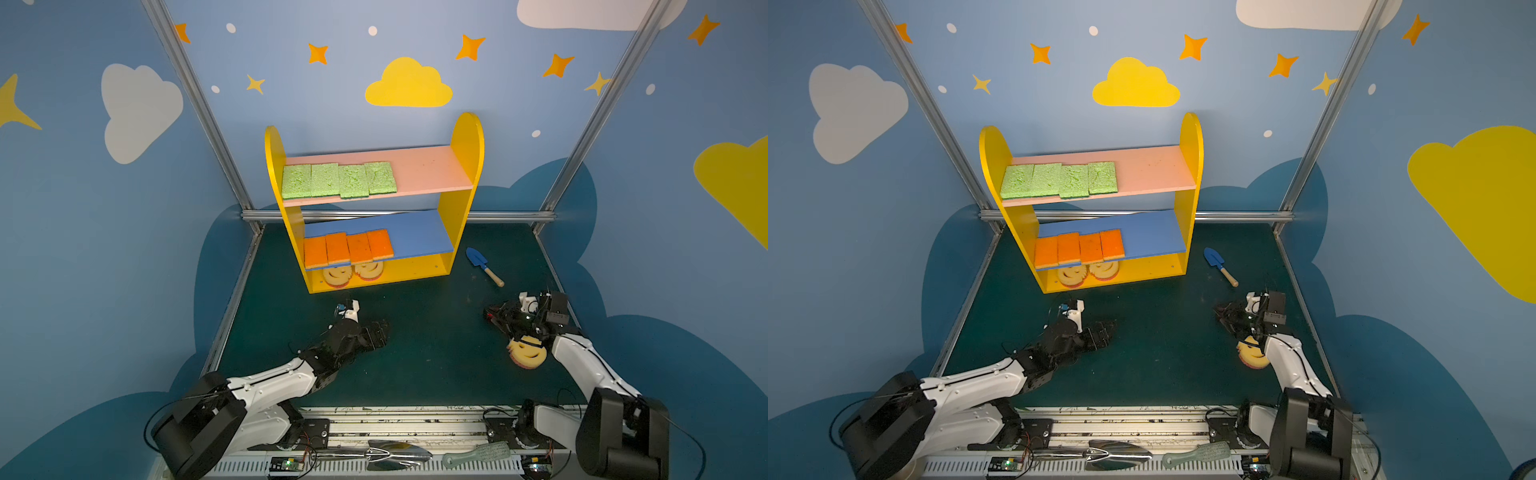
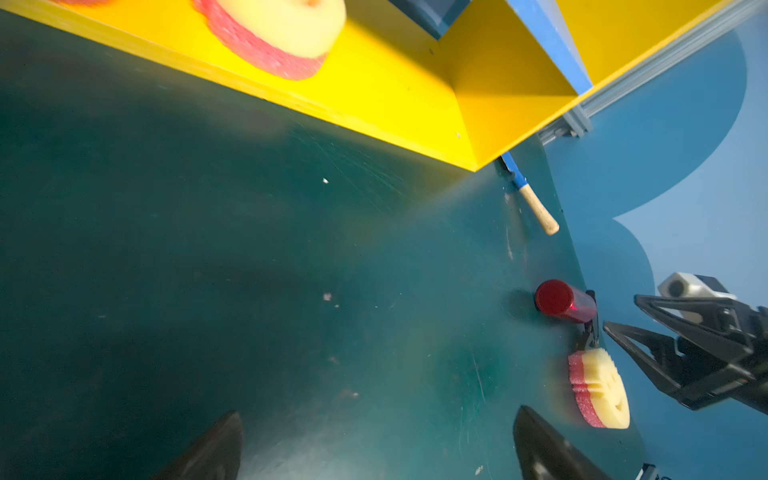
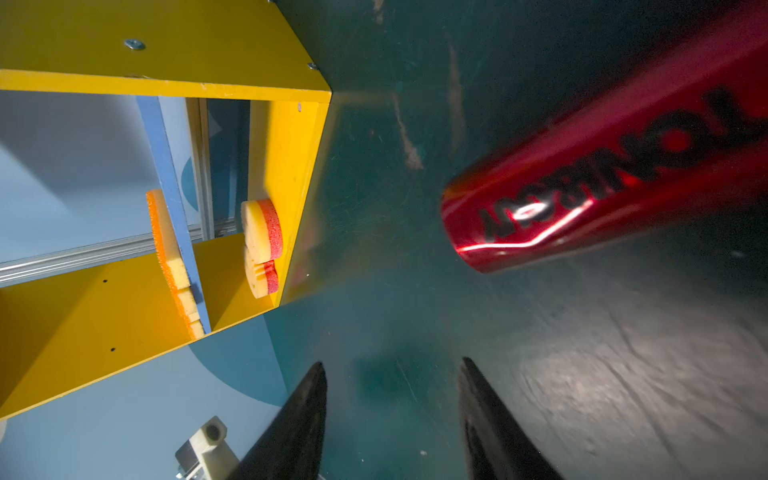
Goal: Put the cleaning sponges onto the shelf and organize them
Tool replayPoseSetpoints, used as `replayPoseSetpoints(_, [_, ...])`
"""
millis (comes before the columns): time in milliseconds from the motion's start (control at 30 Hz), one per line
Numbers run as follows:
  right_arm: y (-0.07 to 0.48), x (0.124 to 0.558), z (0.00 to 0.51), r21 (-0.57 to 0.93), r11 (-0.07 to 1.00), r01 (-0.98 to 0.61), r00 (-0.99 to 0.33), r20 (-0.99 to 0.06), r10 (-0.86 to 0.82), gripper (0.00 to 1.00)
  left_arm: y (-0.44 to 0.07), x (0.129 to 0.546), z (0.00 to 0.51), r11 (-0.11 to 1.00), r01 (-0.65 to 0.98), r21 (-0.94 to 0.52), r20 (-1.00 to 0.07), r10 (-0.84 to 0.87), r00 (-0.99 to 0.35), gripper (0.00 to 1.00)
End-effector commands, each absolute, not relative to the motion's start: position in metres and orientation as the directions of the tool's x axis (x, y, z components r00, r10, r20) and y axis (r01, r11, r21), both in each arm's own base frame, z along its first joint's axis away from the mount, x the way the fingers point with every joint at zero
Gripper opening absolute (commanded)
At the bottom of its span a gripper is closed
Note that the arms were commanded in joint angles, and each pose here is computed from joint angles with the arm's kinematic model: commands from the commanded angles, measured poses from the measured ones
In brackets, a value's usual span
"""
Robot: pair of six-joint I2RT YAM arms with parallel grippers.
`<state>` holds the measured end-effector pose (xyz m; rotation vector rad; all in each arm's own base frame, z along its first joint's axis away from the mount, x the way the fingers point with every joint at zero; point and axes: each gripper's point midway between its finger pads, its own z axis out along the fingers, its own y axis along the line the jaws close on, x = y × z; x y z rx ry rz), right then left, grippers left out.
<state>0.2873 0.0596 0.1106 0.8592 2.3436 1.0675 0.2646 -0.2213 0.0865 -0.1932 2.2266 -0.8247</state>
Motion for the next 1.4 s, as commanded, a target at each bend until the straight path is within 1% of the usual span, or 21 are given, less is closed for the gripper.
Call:
replayPoseSetpoints(0, [0.051, 0.268, 0.117, 0.758, 0.555, 0.341, -0.726, -0.163, 0.668, 0.51, -0.236, 0.275, 0.097, 0.772, 0.146, -0.618, -0.623, -0.368, -0.691, 0.99])
replayPoseSetpoints(100, [0.037, 0.260, 0.114, 0.749, 0.561, 0.351, -0.690, -0.198, 0.696, 0.51, -0.252, 0.281, 0.095, 0.769, 0.165, -0.617, -0.620, -0.346, -0.704, 1.00])
replayPoseSetpoints(167, [0.026, 0.254, 0.105, 0.749, 0.532, 0.396, -0.637, -0.193, 0.746, 0.51, -0.265, 0.285, 0.095, 0.761, 0.184, -0.622, -0.615, -0.329, -0.717, 1.00])
replayPoseSetpoints(233, [0.019, 0.250, 0.098, 0.757, 0.511, 0.407, -0.599, -0.202, 0.775, 0.52, -0.275, 0.288, 0.093, 0.754, 0.194, -0.628, -0.607, -0.318, -0.728, 1.00])
replayPoseSetpoints(400, [-0.002, 0.238, 0.088, 0.737, 0.511, 0.443, -0.509, -0.262, 0.820, 0.52, -0.289, 0.294, 0.086, 0.744, 0.202, -0.637, -0.595, -0.308, -0.743, 1.00])
replayPoseSetpoints(467, [-0.011, 0.235, 0.085, 0.729, 0.503, 0.464, -0.480, -0.270, 0.834, 0.53, -0.293, 0.296, 0.083, 0.742, 0.202, -0.639, -0.591, -0.304, -0.747, 1.00])
replayPoseSetpoints(533, [-0.017, 0.233, 0.080, 0.727, 0.481, 0.489, -0.461, -0.253, 0.851, 0.53, -0.296, 0.299, 0.080, 0.739, 0.203, -0.642, -0.586, -0.304, -0.751, 0.99])
replayPoseSetpoints(700, [-0.022, 0.237, 0.064, 0.763, 0.382, 0.522, -0.440, -0.143, 0.887, 0.53, -0.303, 0.299, 0.070, 0.727, 0.198, -0.658, -0.567, -0.305, -0.765, 1.00])
replayPoseSetpoints(833, [-0.023, 0.236, 0.054, 0.758, 0.342, 0.555, -0.443, -0.079, 0.893, 0.53, -0.302, 0.298, 0.067, 0.726, 0.197, -0.659, -0.563, -0.302, -0.769, 1.00])
replayPoseSetpoints(967, [-0.024, 0.234, 0.052, 0.733, 0.353, 0.582, -0.455, -0.065, 0.888, 0.53, -0.296, 0.296, 0.064, 0.730, 0.194, -0.656, -0.569, -0.309, -0.763, 1.00])
replayPoseSetpoints(1133, [-0.022, 0.235, 0.046, 0.735, 0.350, 0.581, -0.467, -0.051, 0.883, 0.53, -0.282, 0.292, 0.058, 0.730, 0.173, -0.661, -0.563, -0.330, -0.758, 1.00])
replayPoseSetpoints(1233, [-0.018, 0.235, 0.044, 0.732, 0.388, 0.560, -0.508, -0.067, 0.859, 0.53, -0.272, 0.290, 0.055, 0.730, 0.157, -0.665, -0.557, -0.345, -0.756, 0.99])
replayPoseSetpoints(1367, [-0.014, 0.232, 0.041, 0.712, 0.416, 0.566, -0.531, -0.071, 0.844, 0.53, -0.263, 0.289, 0.054, 0.729, 0.146, -0.669, -0.552, -0.356, -0.754, 1.00])
